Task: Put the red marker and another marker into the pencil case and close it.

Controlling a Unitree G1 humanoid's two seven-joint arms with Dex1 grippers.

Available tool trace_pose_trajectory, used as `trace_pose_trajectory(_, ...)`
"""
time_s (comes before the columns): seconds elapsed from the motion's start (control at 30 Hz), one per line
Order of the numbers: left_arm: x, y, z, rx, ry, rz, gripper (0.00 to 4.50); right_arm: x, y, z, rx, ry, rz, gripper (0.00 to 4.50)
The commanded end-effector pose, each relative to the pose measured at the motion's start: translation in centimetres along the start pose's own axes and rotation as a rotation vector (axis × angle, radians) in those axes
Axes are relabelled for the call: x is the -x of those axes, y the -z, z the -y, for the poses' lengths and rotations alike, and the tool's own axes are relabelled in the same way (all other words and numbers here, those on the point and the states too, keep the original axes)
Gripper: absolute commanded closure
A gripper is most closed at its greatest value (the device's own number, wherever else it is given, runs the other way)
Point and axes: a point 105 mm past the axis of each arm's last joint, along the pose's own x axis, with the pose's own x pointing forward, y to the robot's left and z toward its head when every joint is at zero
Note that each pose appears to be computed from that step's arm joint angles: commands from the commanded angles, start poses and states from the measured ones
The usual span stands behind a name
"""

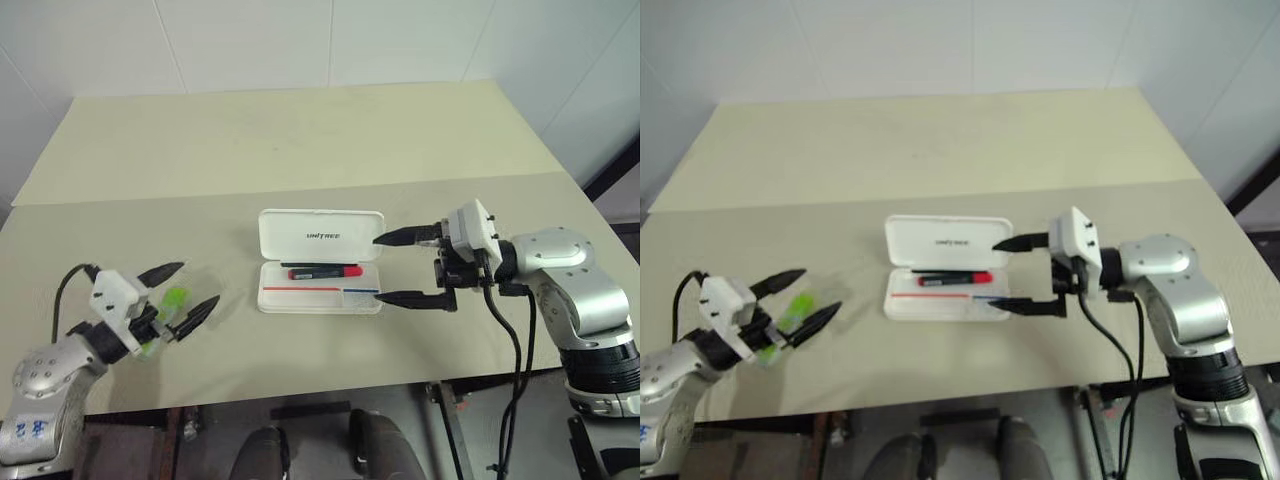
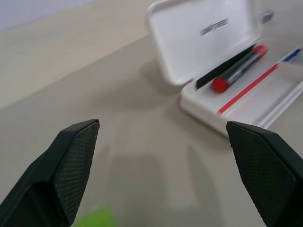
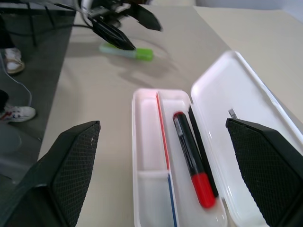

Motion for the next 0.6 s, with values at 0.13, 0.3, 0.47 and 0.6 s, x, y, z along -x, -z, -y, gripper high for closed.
trace_pose_trajectory(0.13,2.8,0.2,-1.6,-0.023,-0.177,-0.011,0.0,1.7,-1.2,0.7,0.072,0.067,0.032,0.02)
trace_pose_trajectory(0.3,4.2,2.2,-2.2,0.043,-0.285,-0.055,0.0,1.2,-1.4,0.0,0.058,0.037,0.053,0.02)
trace_pose_trajectory(0.47,4.5,3.8,-1.7,0.107,-0.305,-0.086,0.0,1.0,-1.8,-0.3,0.062,0.031,0.056,0.02)
trace_pose_trajectory(0.6,4.5,4.7,-1.2,0.149,-0.292,-0.109,0.0,1.0,-2.0,-0.2,0.07,0.034,0.057,0.02)
